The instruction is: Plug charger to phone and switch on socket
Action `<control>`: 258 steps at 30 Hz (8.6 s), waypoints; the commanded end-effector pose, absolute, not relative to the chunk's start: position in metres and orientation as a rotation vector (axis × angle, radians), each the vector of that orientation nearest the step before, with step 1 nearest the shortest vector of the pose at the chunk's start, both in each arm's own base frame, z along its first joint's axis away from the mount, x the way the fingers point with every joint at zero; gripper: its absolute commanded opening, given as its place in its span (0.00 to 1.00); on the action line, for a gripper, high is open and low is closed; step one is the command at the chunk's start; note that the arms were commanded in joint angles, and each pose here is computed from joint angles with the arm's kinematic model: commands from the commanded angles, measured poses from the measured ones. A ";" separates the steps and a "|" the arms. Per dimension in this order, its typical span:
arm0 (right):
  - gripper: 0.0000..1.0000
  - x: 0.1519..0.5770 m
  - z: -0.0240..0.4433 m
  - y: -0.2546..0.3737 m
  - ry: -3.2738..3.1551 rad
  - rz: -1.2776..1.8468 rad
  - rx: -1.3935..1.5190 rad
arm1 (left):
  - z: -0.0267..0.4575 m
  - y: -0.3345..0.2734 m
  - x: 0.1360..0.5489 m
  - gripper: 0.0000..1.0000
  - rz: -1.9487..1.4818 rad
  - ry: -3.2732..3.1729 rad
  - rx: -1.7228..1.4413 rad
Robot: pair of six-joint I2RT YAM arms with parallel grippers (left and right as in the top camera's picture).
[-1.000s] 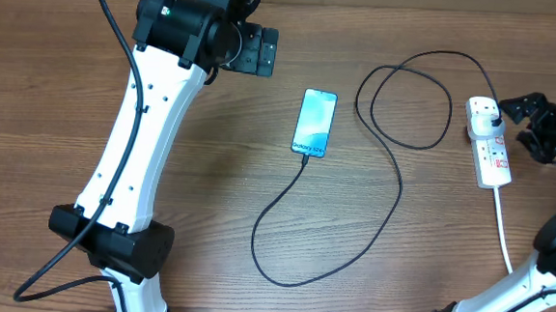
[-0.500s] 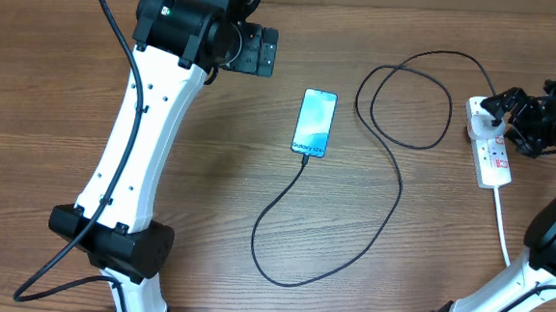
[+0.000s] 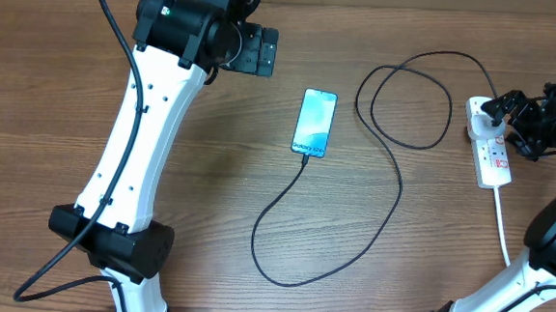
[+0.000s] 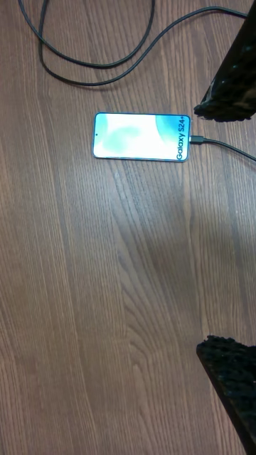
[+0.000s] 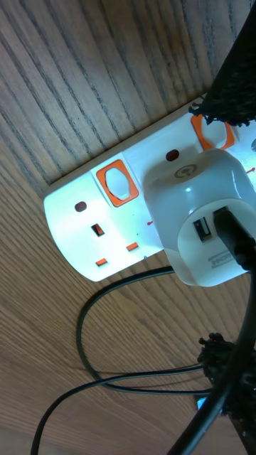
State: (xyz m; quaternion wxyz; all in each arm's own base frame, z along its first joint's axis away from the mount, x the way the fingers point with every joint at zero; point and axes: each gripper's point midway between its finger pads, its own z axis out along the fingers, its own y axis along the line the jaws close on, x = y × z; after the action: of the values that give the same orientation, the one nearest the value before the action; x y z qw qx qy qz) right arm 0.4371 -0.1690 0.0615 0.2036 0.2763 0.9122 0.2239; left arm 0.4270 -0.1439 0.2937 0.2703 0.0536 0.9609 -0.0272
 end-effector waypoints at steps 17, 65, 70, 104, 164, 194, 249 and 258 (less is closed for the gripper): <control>1.00 0.433 0.044 -0.154 2.546 0.684 0.724 | 0.290 -0.142 0.429 1.00 -0.045 2.594 0.172; 0.96 0.457 0.066 -0.151 2.527 0.625 0.641 | 0.290 -0.142 0.429 1.00 -0.045 2.594 0.172; 0.96 0.453 0.067 -0.164 2.513 0.614 0.675 | 0.290 -0.142 0.429 1.00 -0.045 2.594 0.172; 0.96 0.444 0.062 -0.163 2.558 0.594 0.670 | 0.290 -0.142 0.429 1.00 -0.045 2.594 0.172; 0.97 0.432 0.045 -0.140 2.590 0.693 0.672 | 0.290 -0.142 0.429 1.00 -0.045 2.594 0.172; 0.97 0.424 0.042 -0.129 2.631 0.732 0.695 | 0.290 -0.142 0.429 1.00 -0.045 2.594 0.172; 1.00 0.373 0.279 -0.143 2.271 0.264 0.576 | 0.290 -0.142 0.429 1.00 -0.045 2.594 0.172; 1.00 0.373 0.279 -0.143 2.271 0.264 0.576 | 0.290 -0.142 0.429 1.00 -0.045 2.594 0.172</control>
State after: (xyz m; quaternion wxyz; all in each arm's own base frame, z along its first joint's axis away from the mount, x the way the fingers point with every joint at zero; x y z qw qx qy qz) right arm 0.3705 -0.1398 0.2717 0.3728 0.2272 0.8928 0.1110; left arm 0.4270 -0.1439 0.2937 0.2703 0.0538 0.9609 -0.0271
